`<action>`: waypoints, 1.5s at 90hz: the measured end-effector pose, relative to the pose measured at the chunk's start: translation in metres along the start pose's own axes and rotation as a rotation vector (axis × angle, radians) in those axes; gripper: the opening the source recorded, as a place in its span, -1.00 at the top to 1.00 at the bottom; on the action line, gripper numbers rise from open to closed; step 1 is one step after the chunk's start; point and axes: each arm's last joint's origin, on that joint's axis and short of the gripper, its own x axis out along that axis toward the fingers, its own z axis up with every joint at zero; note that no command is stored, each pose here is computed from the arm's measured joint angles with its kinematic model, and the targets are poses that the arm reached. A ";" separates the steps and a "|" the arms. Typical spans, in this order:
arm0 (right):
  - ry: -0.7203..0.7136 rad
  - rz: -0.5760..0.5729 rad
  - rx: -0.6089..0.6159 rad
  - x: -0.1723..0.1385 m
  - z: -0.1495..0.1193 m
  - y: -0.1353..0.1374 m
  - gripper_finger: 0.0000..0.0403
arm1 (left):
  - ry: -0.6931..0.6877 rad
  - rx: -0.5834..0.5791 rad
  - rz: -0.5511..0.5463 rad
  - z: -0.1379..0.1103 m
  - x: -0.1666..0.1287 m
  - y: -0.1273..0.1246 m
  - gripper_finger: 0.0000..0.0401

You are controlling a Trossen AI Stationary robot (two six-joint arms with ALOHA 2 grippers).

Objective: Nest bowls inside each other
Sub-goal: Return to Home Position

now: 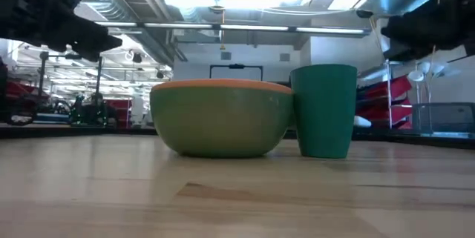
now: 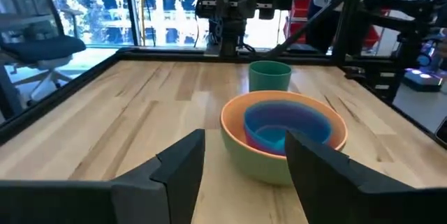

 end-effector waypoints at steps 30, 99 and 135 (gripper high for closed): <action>0.025 0.149 0.031 0.001 -0.002 0.005 0.49 | -0.020 0.066 -0.245 0.001 -0.001 -0.008 0.09; 0.033 0.213 0.022 0.000 -0.003 0.007 0.49 | 0.002 0.036 0.027 0.000 0.000 0.002 0.09; 0.028 0.263 0.033 0.000 -0.002 0.008 0.49 | 0.002 0.045 0.030 0.000 0.000 0.003 0.09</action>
